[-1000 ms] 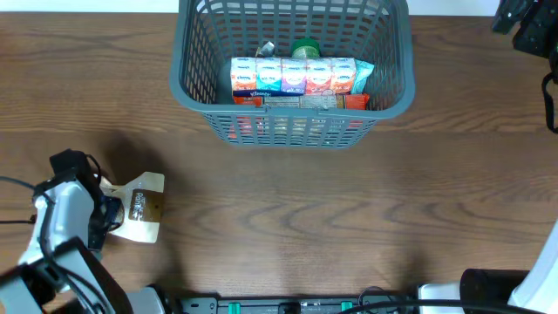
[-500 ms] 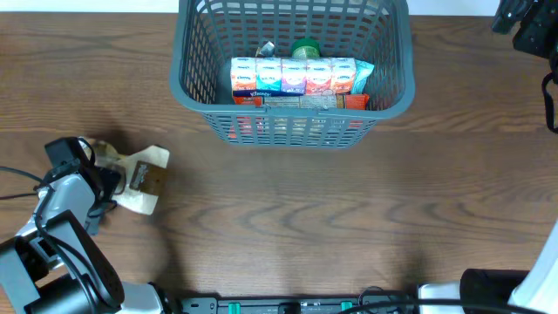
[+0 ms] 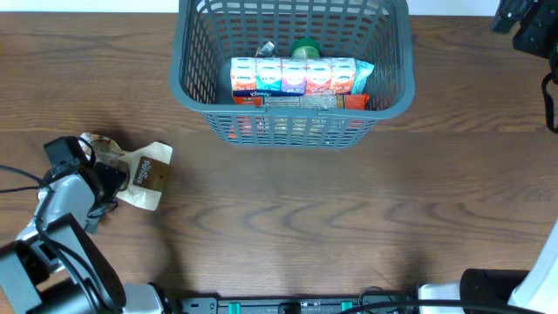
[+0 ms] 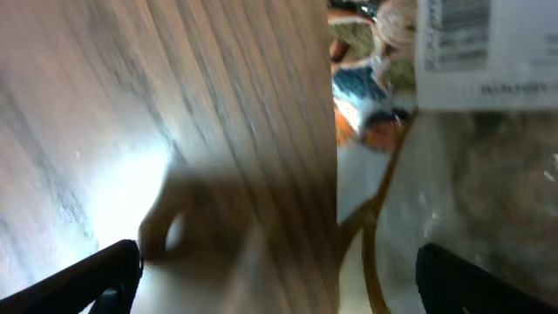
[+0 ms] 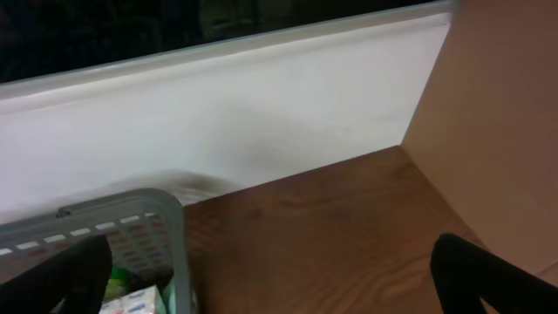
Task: Pack container
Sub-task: 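Grasp the clear grain bag by its top with the left gripper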
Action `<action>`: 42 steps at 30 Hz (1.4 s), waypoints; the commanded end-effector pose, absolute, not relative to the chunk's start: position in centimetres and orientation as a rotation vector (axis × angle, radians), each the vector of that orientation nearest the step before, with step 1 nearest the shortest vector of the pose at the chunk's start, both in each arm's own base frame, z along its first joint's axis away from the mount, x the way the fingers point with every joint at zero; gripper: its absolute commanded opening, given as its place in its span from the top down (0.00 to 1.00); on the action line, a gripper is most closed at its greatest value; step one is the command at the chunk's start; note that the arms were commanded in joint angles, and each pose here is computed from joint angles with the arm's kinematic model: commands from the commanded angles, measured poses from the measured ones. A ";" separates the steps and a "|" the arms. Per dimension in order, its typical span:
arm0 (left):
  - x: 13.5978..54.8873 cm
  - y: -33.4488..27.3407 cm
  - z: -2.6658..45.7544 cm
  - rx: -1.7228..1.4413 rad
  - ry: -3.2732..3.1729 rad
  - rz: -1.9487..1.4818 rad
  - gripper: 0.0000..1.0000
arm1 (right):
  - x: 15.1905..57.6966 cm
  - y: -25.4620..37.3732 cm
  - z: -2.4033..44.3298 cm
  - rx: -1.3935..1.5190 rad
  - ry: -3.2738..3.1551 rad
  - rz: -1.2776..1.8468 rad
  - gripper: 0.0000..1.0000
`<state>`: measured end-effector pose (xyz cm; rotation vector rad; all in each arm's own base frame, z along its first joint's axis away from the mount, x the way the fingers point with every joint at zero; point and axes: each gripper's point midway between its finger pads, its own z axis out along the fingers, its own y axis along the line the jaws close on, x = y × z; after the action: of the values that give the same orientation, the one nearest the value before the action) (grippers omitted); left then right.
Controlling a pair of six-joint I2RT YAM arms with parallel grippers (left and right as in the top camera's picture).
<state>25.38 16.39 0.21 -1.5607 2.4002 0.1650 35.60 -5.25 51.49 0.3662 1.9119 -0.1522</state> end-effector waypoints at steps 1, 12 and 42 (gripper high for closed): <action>26.9 17.0 3.4 -1.482 2.330 0.136 0.02 | 35.6 -5.5 51.4 0.388 1.909 -0.150 0.01; 29.2 17.4 14.6 -1.510 1.870 -0.058 0.01 | 35.6 -5.5 51.4 0.388 1.909 -0.150 0.01; 32.9 12.7 4.1 -1.683 2.161 -0.164 0.01 | 35.6 -5.5 51.4 0.388 1.909 -0.150 0.01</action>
<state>32.20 12.30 4.07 -1.7099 2.1366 -0.1886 35.60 -5.25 51.49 0.3662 1.9119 -0.1522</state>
